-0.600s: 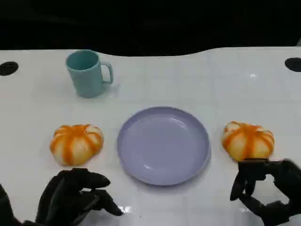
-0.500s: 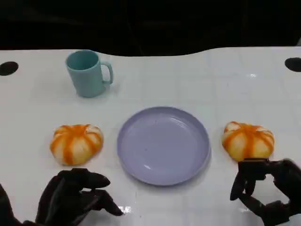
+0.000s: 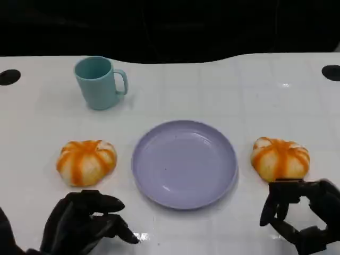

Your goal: Grasp the bread from the table and place it into the plate.

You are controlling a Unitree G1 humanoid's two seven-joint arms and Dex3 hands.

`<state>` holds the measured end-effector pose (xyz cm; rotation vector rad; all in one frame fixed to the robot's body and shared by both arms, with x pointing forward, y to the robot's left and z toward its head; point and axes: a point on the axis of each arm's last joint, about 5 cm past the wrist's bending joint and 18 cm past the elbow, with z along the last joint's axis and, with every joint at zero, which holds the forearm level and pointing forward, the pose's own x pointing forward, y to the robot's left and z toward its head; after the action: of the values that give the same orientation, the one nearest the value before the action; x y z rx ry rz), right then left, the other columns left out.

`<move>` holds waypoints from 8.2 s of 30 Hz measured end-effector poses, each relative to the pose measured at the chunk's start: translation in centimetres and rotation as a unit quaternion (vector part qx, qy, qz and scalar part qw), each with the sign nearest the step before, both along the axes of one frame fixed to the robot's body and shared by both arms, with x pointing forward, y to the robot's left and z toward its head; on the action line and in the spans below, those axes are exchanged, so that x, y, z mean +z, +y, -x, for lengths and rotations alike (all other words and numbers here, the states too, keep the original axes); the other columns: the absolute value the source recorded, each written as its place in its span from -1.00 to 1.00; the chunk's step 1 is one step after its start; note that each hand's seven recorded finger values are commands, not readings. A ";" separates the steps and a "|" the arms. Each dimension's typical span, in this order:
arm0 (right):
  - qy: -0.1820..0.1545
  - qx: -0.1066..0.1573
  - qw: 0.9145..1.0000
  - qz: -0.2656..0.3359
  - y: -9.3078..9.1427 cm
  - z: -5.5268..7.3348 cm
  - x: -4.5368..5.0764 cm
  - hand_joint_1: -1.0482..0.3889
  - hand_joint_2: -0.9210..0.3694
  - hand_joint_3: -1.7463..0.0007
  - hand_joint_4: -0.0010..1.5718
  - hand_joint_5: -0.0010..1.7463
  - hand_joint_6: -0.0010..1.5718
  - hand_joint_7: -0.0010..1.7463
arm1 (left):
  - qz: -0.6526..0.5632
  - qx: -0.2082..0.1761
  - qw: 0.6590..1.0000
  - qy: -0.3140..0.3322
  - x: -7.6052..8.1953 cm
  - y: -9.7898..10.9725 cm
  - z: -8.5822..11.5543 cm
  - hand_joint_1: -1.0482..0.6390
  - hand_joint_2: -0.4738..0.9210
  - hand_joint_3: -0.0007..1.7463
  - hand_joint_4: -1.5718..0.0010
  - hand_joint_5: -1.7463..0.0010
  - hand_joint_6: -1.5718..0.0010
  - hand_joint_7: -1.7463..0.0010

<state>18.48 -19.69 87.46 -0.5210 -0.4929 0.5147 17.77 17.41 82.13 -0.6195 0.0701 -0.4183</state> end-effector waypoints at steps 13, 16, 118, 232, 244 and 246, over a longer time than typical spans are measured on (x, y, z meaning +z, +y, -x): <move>-0.001 -0.002 1.000 0.000 0.0 0.0 0.03 0.38 -0.22 -0.27 -0.05 0.72 0.02 0.23 | -0.001 0.000 1.000 -0.004 0.1 0.0 -0.1 -0.85 0.63 -1.00 -1.00 0.48 -0.98 1.00; -0.007 -0.006 1.000 -0.003 -0.1 -0.2 0.16 0.39 -0.23 -0.26 -0.05 0.58 0.06 0.07 | -0.001 0.000 1.000 -0.004 0.1 0.0 -0.1 -0.85 0.62 -1.00 -1.00 0.48 -0.98 1.00; -0.140 -0.097 0.935 0.310 2.5 -9.7 -0.52 0.55 -0.14 -0.13 0.23 1.00 0.08 0.83 | 0.000 0.004 1.000 -0.007 0.2 -0.3 -0.2 -0.88 0.62 -1.00 -1.00 0.45 -1.00 0.99; -0.018 0.014 1.000 0.003 1.0 -1.0 4.11 -0.04 -1.00 0.76 -0.22 0.27 0.09 -0.64 | 0.007 0.012 1.000 0.001 0.1 -0.7 0.4 -0.87 0.60 -1.00 -1.00 0.46 -0.99 1.00; -0.029 -0.013 0.997 -0.076 0.7 0.4 1.19 0.12 -0.41 -0.13 -0.02 0.72 0.14 -0.03 | 0.005 0.008 1.000 -0.004 0.5 -0.7 0.6 -0.86 0.62 -0.99 -1.00 0.46 -0.99 1.00; -0.027 -0.014 0.997 -0.074 0.7 0.3 0.93 0.11 -0.39 -0.16 -0.03 0.78 0.11 0.04 | 0.004 0.007 1.000 -0.007 0.6 -0.8 0.6 -0.86 0.62 -0.99 -1.00 0.46 -0.99 1.00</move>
<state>18.19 -18.94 88.39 -0.3995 -0.5704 0.4351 17.19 16.64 82.69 -0.6254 0.0503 -0.4101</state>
